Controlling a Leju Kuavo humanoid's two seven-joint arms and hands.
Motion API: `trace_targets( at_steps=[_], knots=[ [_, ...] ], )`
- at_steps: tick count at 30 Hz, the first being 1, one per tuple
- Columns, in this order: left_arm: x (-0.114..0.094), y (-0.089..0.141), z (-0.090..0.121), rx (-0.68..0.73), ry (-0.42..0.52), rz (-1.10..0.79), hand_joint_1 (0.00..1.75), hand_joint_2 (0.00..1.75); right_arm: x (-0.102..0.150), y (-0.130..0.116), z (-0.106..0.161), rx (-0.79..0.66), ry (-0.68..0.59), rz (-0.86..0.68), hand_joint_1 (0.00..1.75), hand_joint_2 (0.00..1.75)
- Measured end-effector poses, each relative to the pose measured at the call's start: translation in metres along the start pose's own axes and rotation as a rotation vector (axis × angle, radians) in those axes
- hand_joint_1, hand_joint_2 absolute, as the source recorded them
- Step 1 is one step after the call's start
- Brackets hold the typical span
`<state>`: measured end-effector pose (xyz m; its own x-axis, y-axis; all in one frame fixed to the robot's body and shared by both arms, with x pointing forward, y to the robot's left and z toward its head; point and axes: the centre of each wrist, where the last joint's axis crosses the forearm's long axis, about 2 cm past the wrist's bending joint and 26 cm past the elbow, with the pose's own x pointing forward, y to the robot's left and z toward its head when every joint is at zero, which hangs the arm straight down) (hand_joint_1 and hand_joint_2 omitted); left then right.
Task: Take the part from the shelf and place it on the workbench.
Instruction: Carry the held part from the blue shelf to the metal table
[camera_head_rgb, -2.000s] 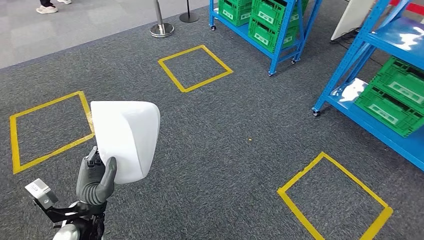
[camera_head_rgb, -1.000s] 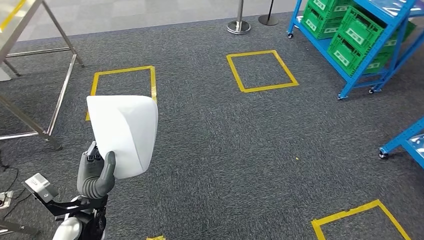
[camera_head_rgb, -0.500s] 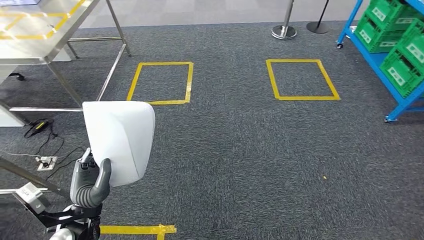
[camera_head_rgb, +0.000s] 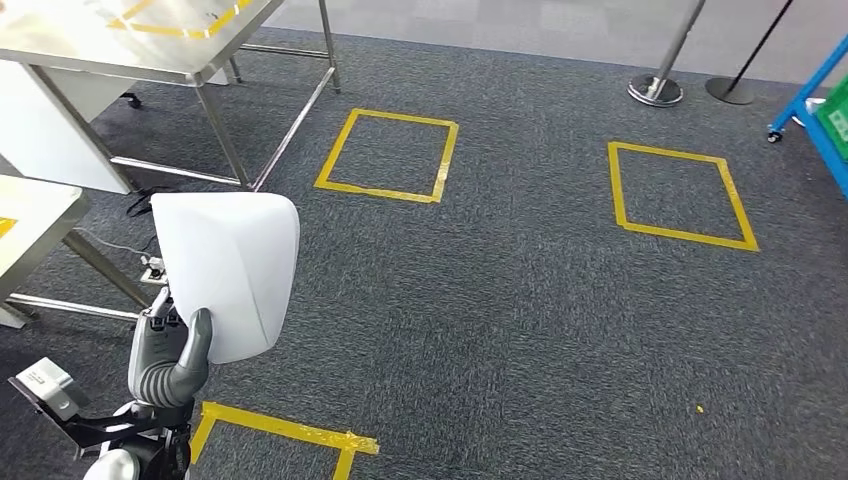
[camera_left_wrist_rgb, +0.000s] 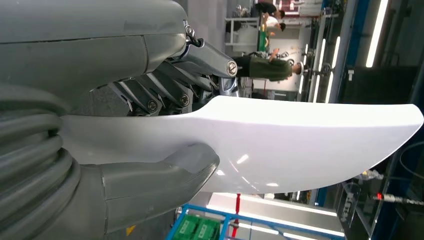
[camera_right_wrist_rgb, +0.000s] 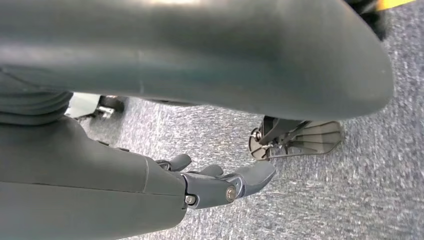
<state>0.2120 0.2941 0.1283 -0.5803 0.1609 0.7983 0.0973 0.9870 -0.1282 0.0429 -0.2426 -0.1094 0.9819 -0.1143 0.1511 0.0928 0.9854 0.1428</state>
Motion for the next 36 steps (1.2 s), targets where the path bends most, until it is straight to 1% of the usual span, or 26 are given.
trace_targets(
  at_steps=[5,10,14,18,23,29,36],
  knots=[
    [-0.003,0.001,-0.001,-0.002,0.007,0.005,1.75,1.75,-0.002,0.001,0.0,0.004,-0.01,-0.014,0.0,0.0],
    [-0.006,0.001,-0.005,-0.005,0.016,0.007,1.75,1.75,0.002,0.006,0.0,0.023,-0.023,-0.017,0.0,0.0],
    [-0.008,0.001,-0.011,-0.009,0.01,0.01,1.75,1.75,-0.002,0.008,0.0,0.029,-0.026,-0.027,0.0,0.0],
    [-0.009,0.002,-0.011,-0.009,0.019,0.007,1.75,1.75,-0.003,0.009,0.0,0.032,-0.017,-0.019,0.0,0.0],
    [-0.006,0.006,-0.01,-0.002,0.0,-0.017,1.75,1.75,-0.002,0.01,0.0,0.039,-0.025,-0.012,0.0,0.0],
    [0.002,0.007,-0.011,0.018,-0.035,-0.063,1.75,1.75,-0.004,0.01,0.0,0.04,-0.002,0.023,0.0,0.0],
    [0.006,0.009,-0.01,0.065,-0.082,-0.091,1.75,1.75,-0.003,0.009,0.0,0.044,-0.049,0.016,0.0,0.0]
  ],
)
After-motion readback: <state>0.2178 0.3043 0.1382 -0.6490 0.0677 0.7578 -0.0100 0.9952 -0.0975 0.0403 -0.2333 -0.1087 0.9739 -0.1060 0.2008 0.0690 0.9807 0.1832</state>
